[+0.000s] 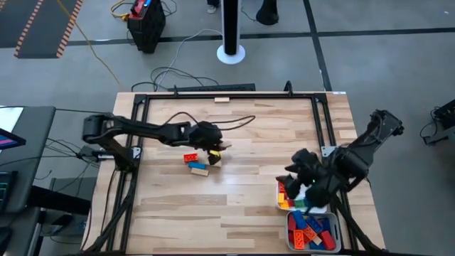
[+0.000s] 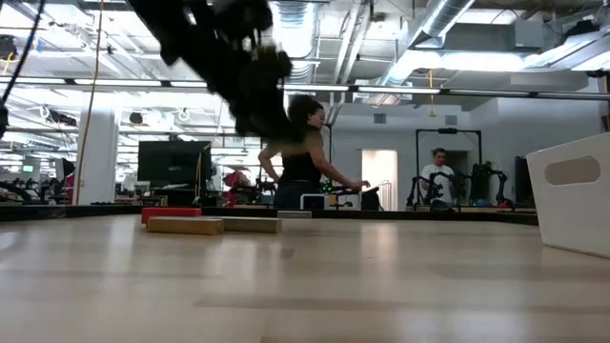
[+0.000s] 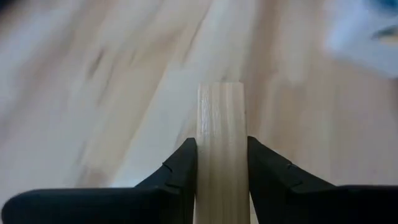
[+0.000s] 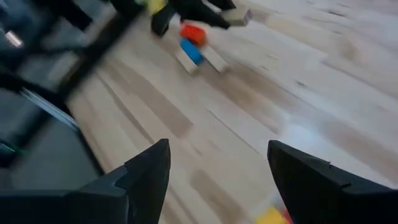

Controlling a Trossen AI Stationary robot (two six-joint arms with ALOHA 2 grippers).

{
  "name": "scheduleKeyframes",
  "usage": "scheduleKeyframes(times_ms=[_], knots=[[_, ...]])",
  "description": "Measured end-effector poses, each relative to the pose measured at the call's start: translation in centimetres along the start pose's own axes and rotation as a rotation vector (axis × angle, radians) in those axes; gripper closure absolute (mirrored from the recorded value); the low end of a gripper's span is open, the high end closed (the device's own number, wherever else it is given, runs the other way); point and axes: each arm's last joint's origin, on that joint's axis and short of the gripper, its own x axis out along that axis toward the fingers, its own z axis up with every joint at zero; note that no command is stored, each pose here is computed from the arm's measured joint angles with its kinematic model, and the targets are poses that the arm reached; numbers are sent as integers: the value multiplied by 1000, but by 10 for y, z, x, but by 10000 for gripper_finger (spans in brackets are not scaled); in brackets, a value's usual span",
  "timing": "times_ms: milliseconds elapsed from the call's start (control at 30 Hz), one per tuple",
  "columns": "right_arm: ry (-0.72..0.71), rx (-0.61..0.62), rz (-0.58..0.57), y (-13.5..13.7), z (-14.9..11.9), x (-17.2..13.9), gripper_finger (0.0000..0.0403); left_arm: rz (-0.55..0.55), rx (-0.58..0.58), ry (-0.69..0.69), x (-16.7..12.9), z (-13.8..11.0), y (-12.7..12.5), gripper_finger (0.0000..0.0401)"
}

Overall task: Sort blocks by size
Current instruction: Put the big brown block into the gray bin

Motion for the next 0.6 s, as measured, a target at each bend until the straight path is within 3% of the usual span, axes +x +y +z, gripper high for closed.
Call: scheduleKeyframes(times_ms=[100, 267, 400, 600], knots=[[-43, 101, 52, 2, 18, 4, 111, -37, 105, -154, -25, 20, -14, 303], [-121, 139, 47, 5, 50, 29, 111, -23, 248, -369, -49, 39, -34, 303], [-134, 170, 50, 6, 74, 54, 111, -11, 288, -400, -57, 42, -50, 303], [-143, 242, 69, 3, 98, 79, 111, 93, 355, -384, -67, 47, -68, 303]])
